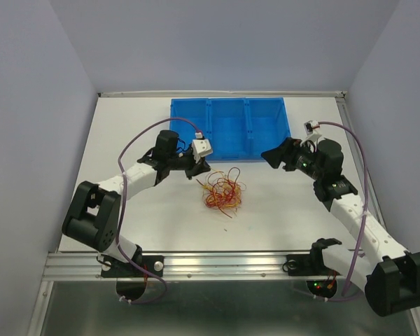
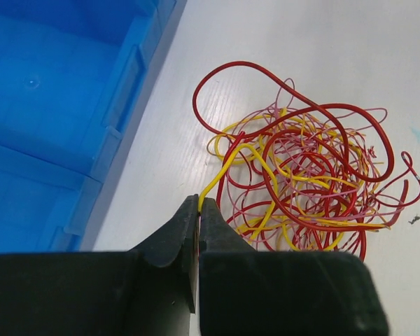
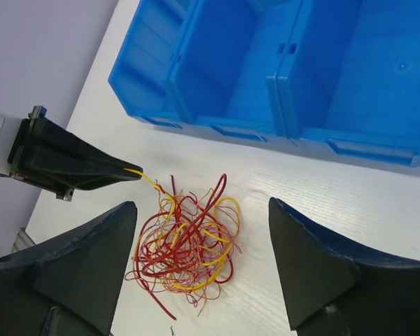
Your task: Untangle the cables
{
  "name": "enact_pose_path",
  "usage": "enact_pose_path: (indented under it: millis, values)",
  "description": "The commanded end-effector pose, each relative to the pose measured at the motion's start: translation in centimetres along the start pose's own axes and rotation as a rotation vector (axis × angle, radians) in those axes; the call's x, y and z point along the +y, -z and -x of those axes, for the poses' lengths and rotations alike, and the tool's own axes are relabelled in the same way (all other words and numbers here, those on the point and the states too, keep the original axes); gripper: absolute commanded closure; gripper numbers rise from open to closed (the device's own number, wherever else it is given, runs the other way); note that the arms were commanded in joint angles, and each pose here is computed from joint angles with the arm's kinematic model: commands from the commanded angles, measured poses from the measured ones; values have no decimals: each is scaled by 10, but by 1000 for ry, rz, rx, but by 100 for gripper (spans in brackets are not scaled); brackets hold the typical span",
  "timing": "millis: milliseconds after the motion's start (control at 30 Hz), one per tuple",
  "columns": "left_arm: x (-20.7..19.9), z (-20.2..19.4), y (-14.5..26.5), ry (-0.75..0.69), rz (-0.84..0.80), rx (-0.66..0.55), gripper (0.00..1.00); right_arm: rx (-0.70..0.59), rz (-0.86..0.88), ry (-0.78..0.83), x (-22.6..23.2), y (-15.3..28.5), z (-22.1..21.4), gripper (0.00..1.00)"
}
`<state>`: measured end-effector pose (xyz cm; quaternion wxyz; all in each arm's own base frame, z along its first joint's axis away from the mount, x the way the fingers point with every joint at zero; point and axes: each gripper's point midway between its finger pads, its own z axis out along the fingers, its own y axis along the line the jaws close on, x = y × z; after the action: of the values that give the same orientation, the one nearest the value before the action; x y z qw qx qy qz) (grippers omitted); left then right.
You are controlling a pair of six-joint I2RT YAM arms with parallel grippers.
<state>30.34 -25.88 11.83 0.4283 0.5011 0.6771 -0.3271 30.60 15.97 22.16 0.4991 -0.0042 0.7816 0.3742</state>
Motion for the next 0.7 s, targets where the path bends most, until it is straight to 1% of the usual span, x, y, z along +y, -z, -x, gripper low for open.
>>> enact_pose_path:
  millis: [0, 33, 100, 167, 200, 233, 300, 367, 433, 500, 533, 600, 633, 667]
  values:
    - [-5, 34, 6, -51, -21, -78, 93, -31, 19, 41, 9, 2, 10, 19]
    - [-7, 39, 9, -58, -22, -89, 94, -26, 21, 40, 9, 1, 10, 19]
    - [-9, 42, 12, -61, -22, -98, 100, 9, 24, 31, 6, -4, 3, 19]
    - [-13, 52, 17, -76, -27, -121, 100, 43, 32, 44, 9, -10, -6, 19]
    - [-15, 53, 19, -78, -28, -126, 100, 39, 16, 53, 9, -13, -4, 19]
    - [-17, 60, 24, -92, -23, -141, 100, 74, 20, 79, 13, -19, -16, 19]
    - [-20, 67, 29, -99, -20, -158, 100, 82, 19, 116, 21, -26, -21, 19]
    - [-24, 81, 37, -112, -15, -188, 100, 121, 29, 153, 30, -35, -35, 22]
    - [-28, 94, 45, -115, -13, -215, 100, 145, 56, 188, 40, -42, -43, 28]
    - [-31, 108, 52, -122, -10, -240, 100, 157, 110, 219, 57, -45, -53, 28]
    - [-34, 115, 56, -122, -14, -255, 100, 134, 144, 240, 66, -47, -50, 28]
    - [-37, 128, 63, -132, -13, -278, 100, 138, 192, 255, 76, -49, -56, 28]
    - [-40, 134, 67, -139, -11, -291, 100, 155, 243, 262, 87, -48, -62, 28]
    - [-41, 138, 69, -138, -11, -298, 100, 146, 273, 278, 94, -49, -62, 28]
